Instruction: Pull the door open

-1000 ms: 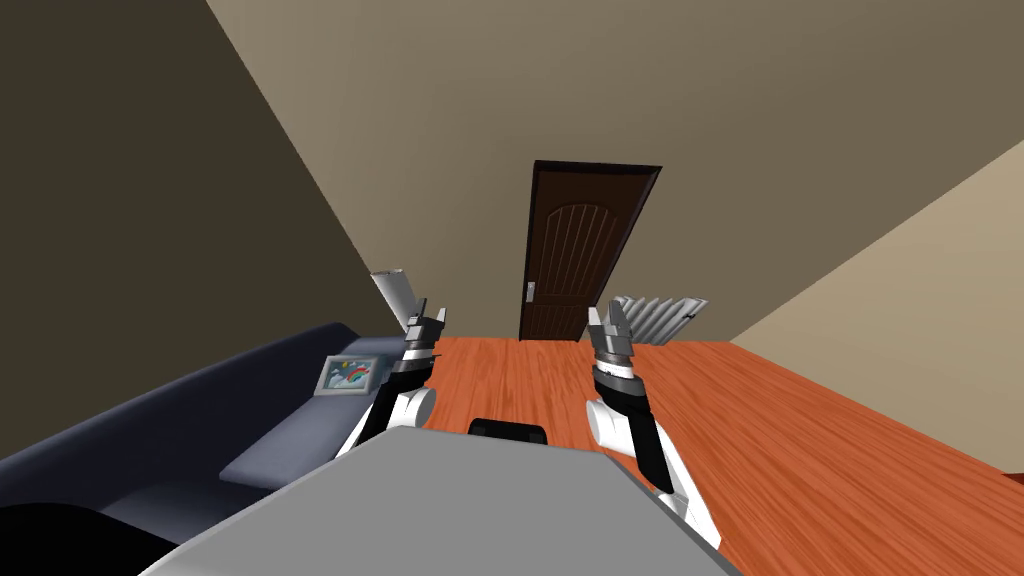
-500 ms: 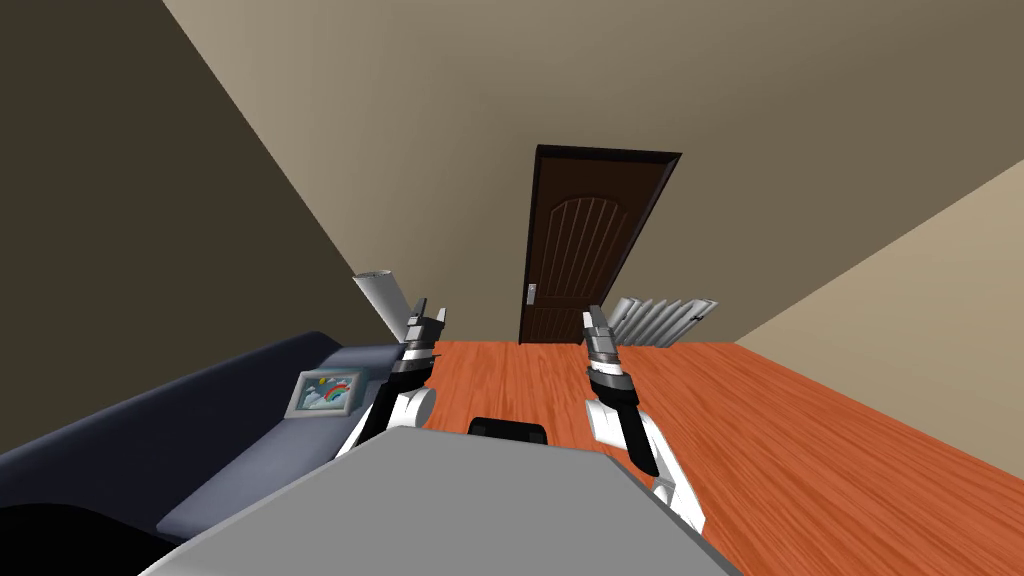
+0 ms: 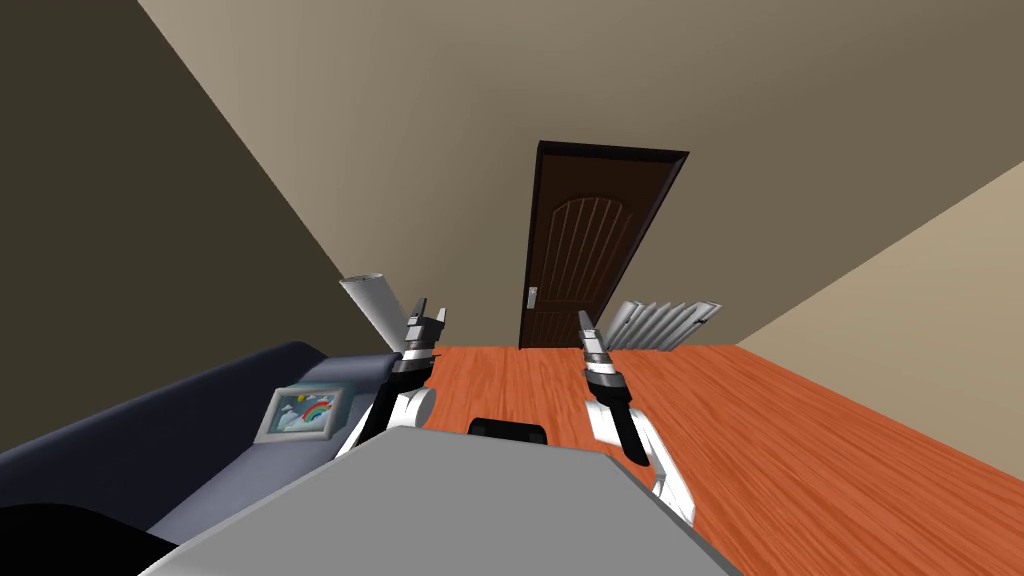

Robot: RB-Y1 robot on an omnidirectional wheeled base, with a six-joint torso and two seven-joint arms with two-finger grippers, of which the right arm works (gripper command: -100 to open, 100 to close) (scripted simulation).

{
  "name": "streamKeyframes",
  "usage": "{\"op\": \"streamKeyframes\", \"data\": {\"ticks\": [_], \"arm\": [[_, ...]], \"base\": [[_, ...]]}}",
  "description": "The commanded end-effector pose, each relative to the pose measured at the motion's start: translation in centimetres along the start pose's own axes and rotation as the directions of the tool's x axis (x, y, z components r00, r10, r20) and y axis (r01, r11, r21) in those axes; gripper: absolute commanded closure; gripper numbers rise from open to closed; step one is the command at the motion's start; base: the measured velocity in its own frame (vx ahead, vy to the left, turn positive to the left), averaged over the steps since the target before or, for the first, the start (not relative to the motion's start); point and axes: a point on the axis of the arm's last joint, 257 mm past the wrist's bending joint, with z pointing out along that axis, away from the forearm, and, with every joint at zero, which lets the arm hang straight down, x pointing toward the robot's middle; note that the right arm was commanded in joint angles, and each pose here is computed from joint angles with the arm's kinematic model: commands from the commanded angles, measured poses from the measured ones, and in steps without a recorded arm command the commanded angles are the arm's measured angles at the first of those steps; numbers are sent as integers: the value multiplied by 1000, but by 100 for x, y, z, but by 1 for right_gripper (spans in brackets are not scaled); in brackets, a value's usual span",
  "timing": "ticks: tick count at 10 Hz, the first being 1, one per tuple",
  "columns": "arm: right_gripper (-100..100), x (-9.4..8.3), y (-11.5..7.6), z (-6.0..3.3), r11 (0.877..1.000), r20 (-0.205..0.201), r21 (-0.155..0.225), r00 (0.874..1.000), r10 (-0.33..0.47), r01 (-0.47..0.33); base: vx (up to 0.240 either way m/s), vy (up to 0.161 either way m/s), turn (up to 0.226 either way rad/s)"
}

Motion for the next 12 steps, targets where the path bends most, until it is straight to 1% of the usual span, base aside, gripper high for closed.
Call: {"op": "streamKeyframes", "data": {"ticks": [1,3,4,6,7,9,10,12], "arm": [[-100,97,-142,-38,997,-33,22,997,-72,73],[-100,164,-250,-63,992,-59,36,991,-123,125],[-100,231,-359,-92,983,-86,48,981,-172,177],[-100,298,-471,-124,972,-114,59,969,-221,229],[-100,364,-583,-160,958,-143,67,953,-268,280],[-100,429,-695,-198,941,-173,73,934,-313,329],[-100,493,-807,-240,923,-204,77,912,-356,377],[-100,556,-917,-285,903,-234,78,888,-396,423]], "base": [[159,48,-24],[139,20,-24],[136,19,-25],[123,35,-22],[133,47,-30],[125,39,-22],[138,38,-26],[138,33,-22]]}}
